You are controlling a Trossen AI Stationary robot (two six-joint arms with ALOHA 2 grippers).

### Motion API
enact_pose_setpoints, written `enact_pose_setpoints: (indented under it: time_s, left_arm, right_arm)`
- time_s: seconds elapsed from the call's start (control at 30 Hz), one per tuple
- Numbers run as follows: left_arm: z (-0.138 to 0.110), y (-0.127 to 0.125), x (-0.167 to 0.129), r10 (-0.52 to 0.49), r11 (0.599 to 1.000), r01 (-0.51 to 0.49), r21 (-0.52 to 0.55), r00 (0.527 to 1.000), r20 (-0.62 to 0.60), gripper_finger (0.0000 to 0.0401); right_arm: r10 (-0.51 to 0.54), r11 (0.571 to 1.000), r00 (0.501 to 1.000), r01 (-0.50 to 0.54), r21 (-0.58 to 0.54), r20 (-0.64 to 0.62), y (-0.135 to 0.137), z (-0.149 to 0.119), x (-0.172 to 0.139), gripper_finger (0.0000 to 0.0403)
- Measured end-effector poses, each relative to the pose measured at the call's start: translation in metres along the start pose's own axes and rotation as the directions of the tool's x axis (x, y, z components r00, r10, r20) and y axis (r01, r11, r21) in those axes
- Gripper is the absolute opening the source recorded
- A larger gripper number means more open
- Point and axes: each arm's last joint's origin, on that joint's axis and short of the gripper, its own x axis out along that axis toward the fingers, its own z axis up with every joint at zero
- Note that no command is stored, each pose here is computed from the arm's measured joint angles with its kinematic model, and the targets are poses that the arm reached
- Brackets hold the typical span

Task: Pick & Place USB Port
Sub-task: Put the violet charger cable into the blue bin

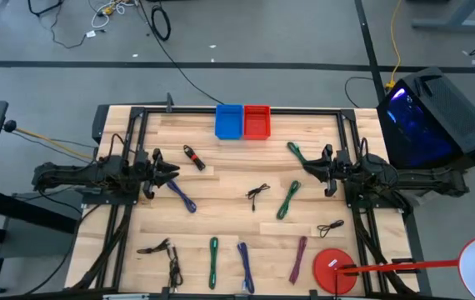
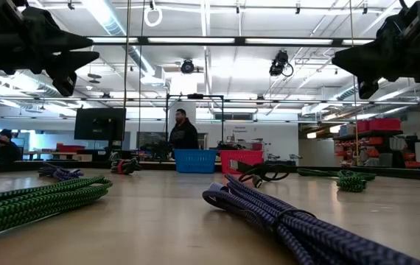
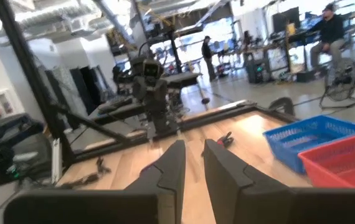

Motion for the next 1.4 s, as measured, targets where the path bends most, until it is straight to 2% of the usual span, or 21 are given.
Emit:
enact_pose_setpoints:
  time_s: [0.23,0.4,0.5,0.57,0.7,0.8,0.9,0.97,1.03,1.07,1.17,1.23,1.33,1.4]
  left_arm:
    - [0.001,0.000,0.000,0.017,1.000,-0.017,0.004,1.000,0.014,0.0122]
    - [0.004,0.001,0.000,0.061,0.997,-0.059,-0.044,0.997,0.056,0.0122]
    - [0.004,0.004,0.000,0.149,0.987,-0.143,-0.073,0.985,0.090,0.0122]
    - [0.006,0.006,-0.001,0.229,0.971,-0.217,-0.099,0.966,0.124,0.0122]
    - [0.008,0.009,0.000,0.327,0.945,-0.328,-0.003,0.942,0.076,0.0122]
    - [0.014,0.007,0.006,0.290,0.956,-0.290,-0.033,0.957,0.007,0.0122]
    - [0.016,0.004,0.022,0.279,0.959,-0.283,-0.004,0.949,-0.148,0.0122]
    - [0.017,0.005,0.036,0.353,0.936,-0.343,0.084,0.898,-0.263,0.0122]
    - [0.017,0.007,0.053,0.430,0.903,-0.384,0.194,0.816,-0.387,0.0122]
    - [0.018,0.008,0.063,0.463,0.886,-0.391,0.247,0.764,-0.450,0.0122]
    - [0.019,0.014,0.085,0.530,0.848,-0.353,0.395,0.547,-0.648,0.0122]
    - [0.023,0.014,0.101,0.509,0.860,-0.300,0.413,0.431,-0.745,0.0122]
    - [0.028,0.008,0.120,0.430,0.901,-0.201,0.385,0.295,-0.853,0.0122]
    - [0.030,0.001,0.130,0.408,0.912,-0.137,0.387,0.199,-0.891,0.0122]
  right_arm:
    - [-0.050,0.999,0.999,0.050,0.018,-0.006,-0.002,-0.001,0.000,0.0063]
    - [-0.048,0.986,0.999,0.049,0.158,-0.006,-0.002,-0.001,0.000,0.0063]
    - [-0.050,0.975,0.999,0.052,0.217,-0.015,-0.002,-0.002,0.000,0.0063]
    - [-0.055,0.978,0.998,0.056,0.201,-0.011,-0.002,-0.002,0.000,0.0063]
    - [-0.136,0.986,0.991,0.133,0.098,0.020,-0.004,0.000,0.000,0.0063]
    - [-0.179,0.984,0.983,0.178,0.027,0.027,-0.005,0.000,0.000,0.0063]
    - [-0.185,0.983,0.982,0.185,-0.003,0.027,-0.006,-0.001,0.000,0.0063]
    - [-0.185,0.982,0.982,0.185,-0.028,0.027,-0.006,-0.001,0.000,0.0063]
    - [-0.188,0.981,0.982,0.189,-0.036,0.028,-0.006,0.000,0.000,0.0063]
    - [-0.189,0.982,0.982,0.190,-0.023,0.028,-0.006,-0.001,0.000,0.0063]
    - [-0.176,0.984,0.984,0.176,0.019,0.015,-0.006,-0.002,0.000,0.0063]
    - [-0.160,0.987,0.987,0.160,0.021,-0.003,-0.005,-0.003,0.000,0.0063]
    - [-0.150,0.989,0.989,0.150,0.018,-0.020,-0.005,-0.004,0.000,0.0063]
    - [-0.151,0.988,0.988,0.152,0.018,-0.024,-0.005,-0.005,0.000,0.0063]
